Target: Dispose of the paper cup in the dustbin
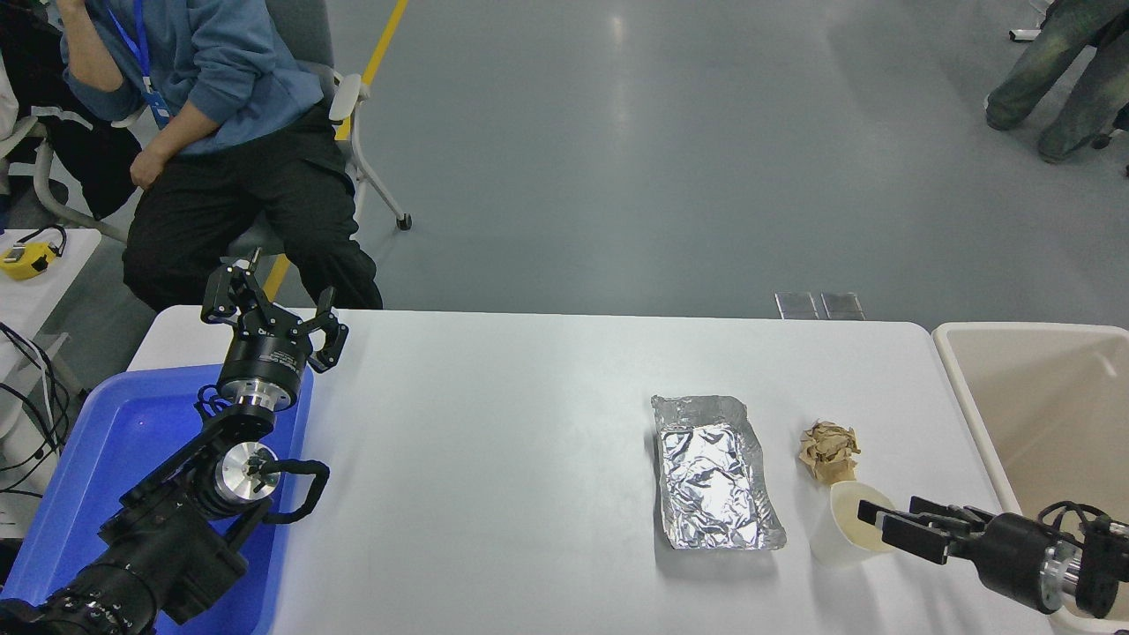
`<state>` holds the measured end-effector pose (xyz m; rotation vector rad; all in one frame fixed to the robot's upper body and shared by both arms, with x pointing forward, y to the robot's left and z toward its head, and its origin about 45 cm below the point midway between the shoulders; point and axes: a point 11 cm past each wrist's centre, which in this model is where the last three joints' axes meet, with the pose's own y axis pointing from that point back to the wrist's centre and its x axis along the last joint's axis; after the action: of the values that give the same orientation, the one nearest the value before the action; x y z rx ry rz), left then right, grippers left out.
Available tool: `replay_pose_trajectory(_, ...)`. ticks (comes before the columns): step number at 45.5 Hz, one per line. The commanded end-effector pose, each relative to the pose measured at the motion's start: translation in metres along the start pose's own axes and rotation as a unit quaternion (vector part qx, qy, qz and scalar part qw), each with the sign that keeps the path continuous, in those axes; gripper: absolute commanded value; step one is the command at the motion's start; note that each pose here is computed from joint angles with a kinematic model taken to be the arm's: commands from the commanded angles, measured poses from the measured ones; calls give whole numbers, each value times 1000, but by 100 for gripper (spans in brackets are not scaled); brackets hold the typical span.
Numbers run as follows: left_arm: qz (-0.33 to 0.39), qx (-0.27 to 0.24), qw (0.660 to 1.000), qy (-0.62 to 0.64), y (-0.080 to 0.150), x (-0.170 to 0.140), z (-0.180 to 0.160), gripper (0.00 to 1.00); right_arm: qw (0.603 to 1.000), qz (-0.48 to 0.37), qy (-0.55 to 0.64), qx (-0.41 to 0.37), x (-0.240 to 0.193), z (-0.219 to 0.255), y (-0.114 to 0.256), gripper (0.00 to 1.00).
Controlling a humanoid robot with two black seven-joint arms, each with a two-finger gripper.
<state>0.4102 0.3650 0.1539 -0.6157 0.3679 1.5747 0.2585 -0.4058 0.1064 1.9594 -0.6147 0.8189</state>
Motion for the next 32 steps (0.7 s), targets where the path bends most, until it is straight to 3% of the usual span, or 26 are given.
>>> replay_pose_trajectory(1,0,0,1000,0,0,0,0,100,1000,-8,0,6,-7,-3,-4,86)
replay_pose_trajectory(21,0,0,1000,0,0,0,0,100,1000,-14,4,-5,-15,3,-11,56)
replay_pose_trajectory(24,0,0,1000,0,0,0,0,100,1000,-16,5,-5,-15,4,-10,45)
replay_pose_trajectory(26,0,0,1000,0,0,0,0,100,1000,-19,5,-7,-16,5,-8,19)
replay_pose_trajectory(27,0,0,1000,0,0,0,0,100,1000,-19,5,-7,-16,5,-8,16)
replay_pose_trajectory(29,0,0,1000,0,0,0,0,100,1000,-19,8,-7,-15,5,-7,0)
replay_pose_trajectory(32,0,0,1000,0,0,0,0,100,1000,-19,7,-6,-15,4,-7,0)
